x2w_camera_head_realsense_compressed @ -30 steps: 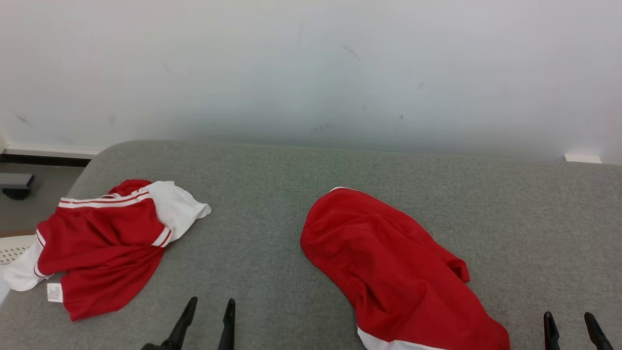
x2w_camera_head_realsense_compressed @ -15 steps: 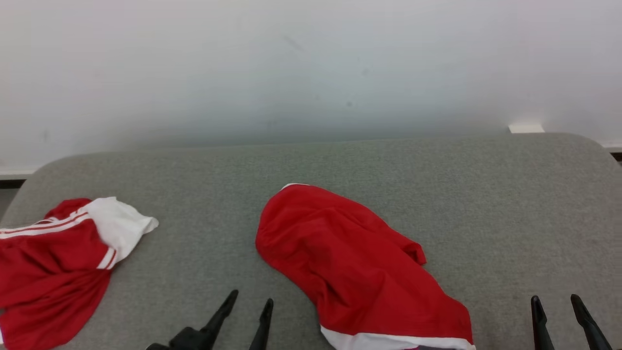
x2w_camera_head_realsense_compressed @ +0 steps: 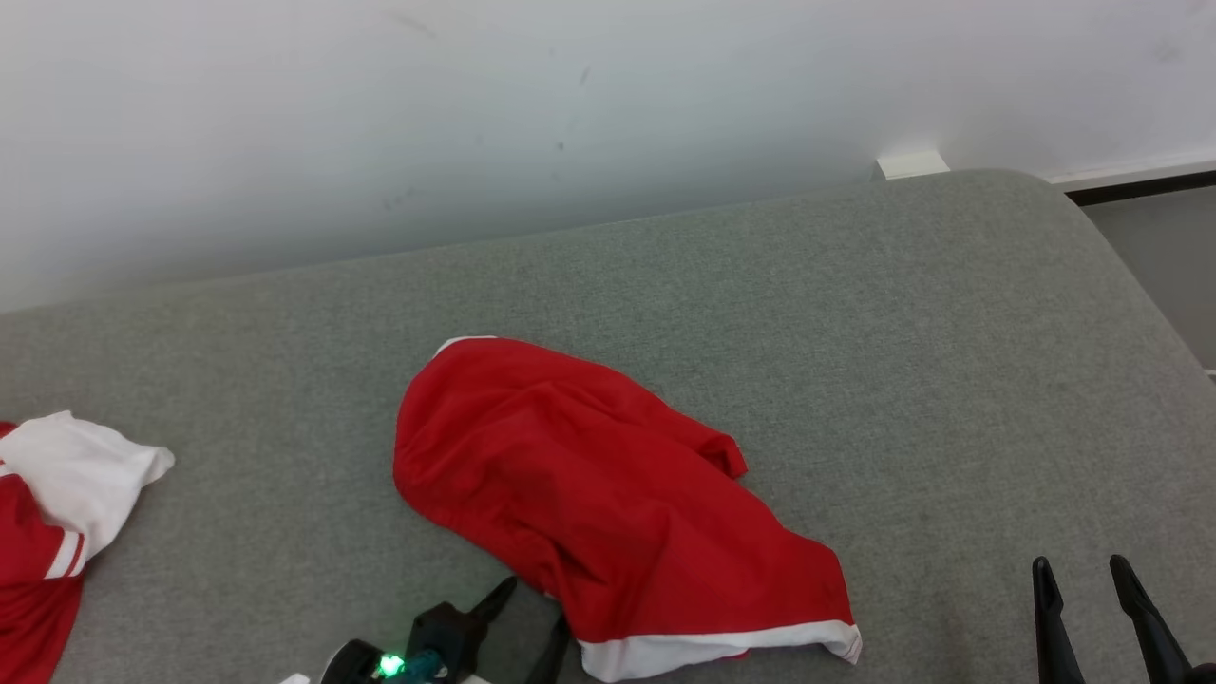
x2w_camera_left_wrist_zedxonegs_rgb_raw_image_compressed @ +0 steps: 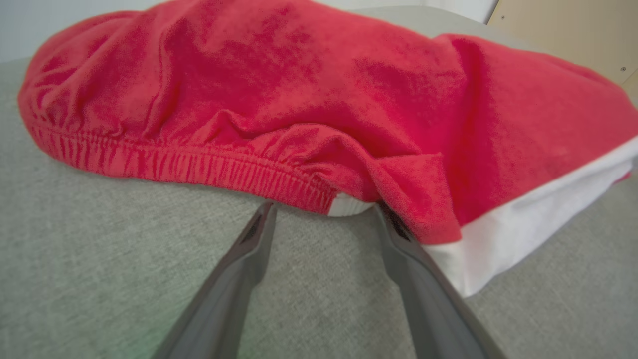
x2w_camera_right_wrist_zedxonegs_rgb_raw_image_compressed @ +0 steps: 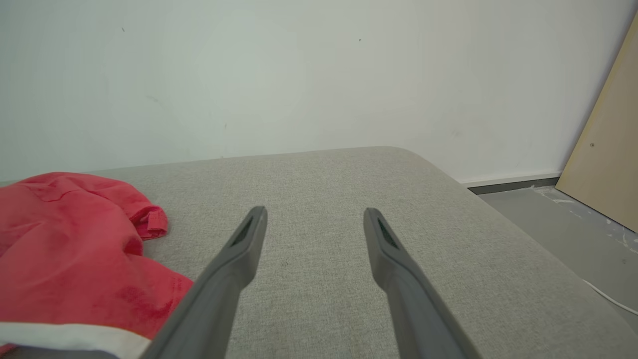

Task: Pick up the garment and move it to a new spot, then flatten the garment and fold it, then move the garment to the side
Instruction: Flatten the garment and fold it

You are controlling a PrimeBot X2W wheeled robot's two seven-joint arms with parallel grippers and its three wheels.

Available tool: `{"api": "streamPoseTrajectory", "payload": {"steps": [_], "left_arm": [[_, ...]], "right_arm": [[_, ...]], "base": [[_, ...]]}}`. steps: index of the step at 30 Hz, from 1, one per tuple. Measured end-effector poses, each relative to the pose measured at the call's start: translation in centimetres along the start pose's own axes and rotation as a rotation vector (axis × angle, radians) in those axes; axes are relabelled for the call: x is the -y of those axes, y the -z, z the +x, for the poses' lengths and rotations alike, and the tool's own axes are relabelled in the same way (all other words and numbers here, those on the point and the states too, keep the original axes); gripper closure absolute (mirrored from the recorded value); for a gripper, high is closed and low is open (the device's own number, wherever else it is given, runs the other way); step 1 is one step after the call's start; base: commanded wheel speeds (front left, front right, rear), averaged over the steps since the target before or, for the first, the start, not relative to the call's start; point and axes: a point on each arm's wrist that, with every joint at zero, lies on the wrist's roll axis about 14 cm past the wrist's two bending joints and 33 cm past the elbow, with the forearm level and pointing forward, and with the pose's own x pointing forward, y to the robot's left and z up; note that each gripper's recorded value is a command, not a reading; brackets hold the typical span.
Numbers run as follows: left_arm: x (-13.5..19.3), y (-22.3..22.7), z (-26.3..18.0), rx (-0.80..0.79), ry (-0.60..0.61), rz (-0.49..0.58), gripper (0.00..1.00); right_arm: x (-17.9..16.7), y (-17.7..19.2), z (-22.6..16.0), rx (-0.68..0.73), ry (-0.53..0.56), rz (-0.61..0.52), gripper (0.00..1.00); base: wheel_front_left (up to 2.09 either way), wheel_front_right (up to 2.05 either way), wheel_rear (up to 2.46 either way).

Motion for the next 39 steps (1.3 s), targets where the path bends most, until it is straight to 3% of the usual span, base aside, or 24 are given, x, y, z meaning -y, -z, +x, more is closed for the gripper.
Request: {"api": "streamPoseTrajectory", "payload": {"steps": [7, 25, 26, 27, 28, 29, 30, 38, 39], "left_arm": [[0.7, 0.7, 1.5, -0.033, 0.029, 0.011, 0.00], [1.6, -3.0, 3.6, 0.073, 0.048, -0.056, 0.00], [1.6, -3.1, 3.7, 0.073, 0.048, -0.054, 0.15], [1.7, -3.0, 3.7, 0.072, 0.050, -0.055, 0.15], [1.7, -2.9, 3.8, 0.069, 0.052, -0.056, 0.51], [1.7, -2.8, 3.8, 0.063, 0.053, -0.058, 0.67], [1.8, -2.7, 3.9, 0.057, 0.054, -0.056, 1.00], [-0.1, -2.3, 3.2, 0.040, 0.023, -0.024, 1.00], [-1.5, -1.8, 2.4, 0.015, -0.004, 0.008, 1.00]], "right_arm": [[0.4, -0.1, 0.4, 0.000, 0.015, -0.004, 0.00], [0.2, 0.1, 0.7, -0.005, 0.016, 0.000, 0.00], [0.2, 0.1, 0.8, -0.006, 0.015, 0.000, 0.00], [0.2, 0.2, 0.8, -0.007, 0.015, 0.000, 0.00], [0.2, 0.2, 0.8, -0.007, 0.016, 0.000, 0.00], [0.2, 0.2, 0.8, -0.008, 0.017, 0.000, 0.00], [0.2, 0.2, 0.8, -0.009, 0.017, 0.000, 0.00], [0.2, 0.4, 1.0, -0.013, 0.015, 0.001, 0.00], [-0.2, 0.7, 1.0, -0.021, -0.001, 0.004, 0.00]], "base": [[0.00, 0.00, 0.00], [0.00, 0.00, 0.00], [0.00, 0.00, 0.00], [0.00, 0.00, 0.00], [0.00, 0.00, 0.00], [0.00, 0.00, 0.00], [0.00, 0.00, 0.00], [0.00, 0.00, 0.00], [0.00, 0.00, 0.00]]}}
